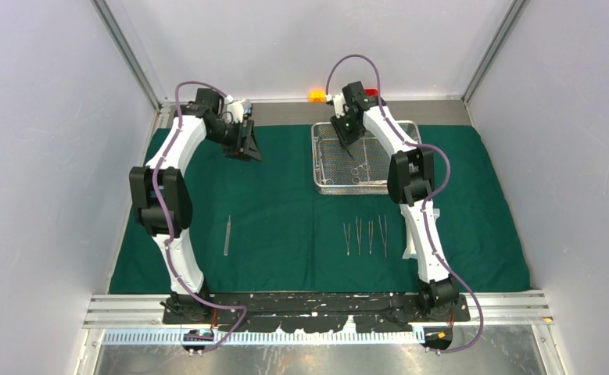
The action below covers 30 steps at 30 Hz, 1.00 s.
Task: Open and lay out the surgical kit
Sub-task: Pick up the medical item from the container.
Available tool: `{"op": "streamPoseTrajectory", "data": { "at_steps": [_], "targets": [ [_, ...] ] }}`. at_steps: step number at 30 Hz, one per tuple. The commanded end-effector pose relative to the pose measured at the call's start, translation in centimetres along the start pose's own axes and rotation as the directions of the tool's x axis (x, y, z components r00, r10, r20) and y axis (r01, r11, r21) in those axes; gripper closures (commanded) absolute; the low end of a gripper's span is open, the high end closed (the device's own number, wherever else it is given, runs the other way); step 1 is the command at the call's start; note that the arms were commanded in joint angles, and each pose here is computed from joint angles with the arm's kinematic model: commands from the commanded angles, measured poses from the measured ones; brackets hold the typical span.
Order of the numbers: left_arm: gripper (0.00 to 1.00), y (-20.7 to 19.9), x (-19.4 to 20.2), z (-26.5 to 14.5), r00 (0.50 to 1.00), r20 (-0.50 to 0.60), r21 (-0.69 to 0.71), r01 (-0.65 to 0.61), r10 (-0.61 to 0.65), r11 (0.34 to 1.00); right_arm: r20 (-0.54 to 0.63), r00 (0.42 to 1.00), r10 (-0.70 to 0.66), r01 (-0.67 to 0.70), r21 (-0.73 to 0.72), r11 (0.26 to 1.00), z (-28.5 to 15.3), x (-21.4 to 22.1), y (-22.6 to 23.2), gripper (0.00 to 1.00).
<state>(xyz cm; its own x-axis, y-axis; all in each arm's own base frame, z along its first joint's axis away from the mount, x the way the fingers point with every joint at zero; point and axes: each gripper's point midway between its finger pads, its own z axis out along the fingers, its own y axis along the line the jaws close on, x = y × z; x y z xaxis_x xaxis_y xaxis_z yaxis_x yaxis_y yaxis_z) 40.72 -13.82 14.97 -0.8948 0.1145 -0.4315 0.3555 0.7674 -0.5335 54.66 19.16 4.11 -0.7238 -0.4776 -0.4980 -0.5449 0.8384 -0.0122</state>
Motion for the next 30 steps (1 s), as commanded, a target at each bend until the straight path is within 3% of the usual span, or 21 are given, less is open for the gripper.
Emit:
{"op": "streamPoseTrajectory", "data": {
  "at_steps": [1, 6, 14, 19, 23, 30],
  "targets": [
    [0.44, -0.9, -0.5, -0.4, 1.000, 0.016, 0.026, -0.020, 0.020, 0.999, 0.046, 0.999, -0.009, 0.010, -0.008, 1.000, -0.4, -1.6, 0.8, 0.62],
    [0.44, -0.9, -0.4, -0.4, 1.000, 0.013, 0.026, -0.019, 0.018, 1.000, 0.010, 1.000, -0.019, 0.019, 0.000, 1.000, 0.3, -0.4, 0.8, 0.65],
    [0.44, -0.9, -0.4, -0.3, 1.000, 0.012, 0.029, -0.019, 0.018, 0.999, -0.040, 0.999, -0.031, 0.030, -0.007, 1.000, 0.7, 1.3, 0.9, 0.85],
    [0.44, -0.9, -0.3, -0.4, 1.000, 0.012, 0.026, -0.019, 0.018, 0.999, -0.052, 0.998, -0.042, 0.042, -0.003, 0.999, 0.7, 1.7, 0.8, 0.92],
    [0.44, -0.8, -0.4, -0.4, 1.000, 0.012, 0.024, -0.019, 0.018, 1.000, -0.023, 0.999, -0.043, 0.043, 0.006, 0.999, -0.2, 0.6, 0.6, 0.99],
    [0.44, -0.6, -0.5, -0.3, 1.000, 0.014, 0.015, -0.021, 0.021, 1.000, 0.103, 0.993, -0.058, 0.053, 0.052, 0.997, -4.7, -3.7, -0.1, 1.00]
  ]
}}
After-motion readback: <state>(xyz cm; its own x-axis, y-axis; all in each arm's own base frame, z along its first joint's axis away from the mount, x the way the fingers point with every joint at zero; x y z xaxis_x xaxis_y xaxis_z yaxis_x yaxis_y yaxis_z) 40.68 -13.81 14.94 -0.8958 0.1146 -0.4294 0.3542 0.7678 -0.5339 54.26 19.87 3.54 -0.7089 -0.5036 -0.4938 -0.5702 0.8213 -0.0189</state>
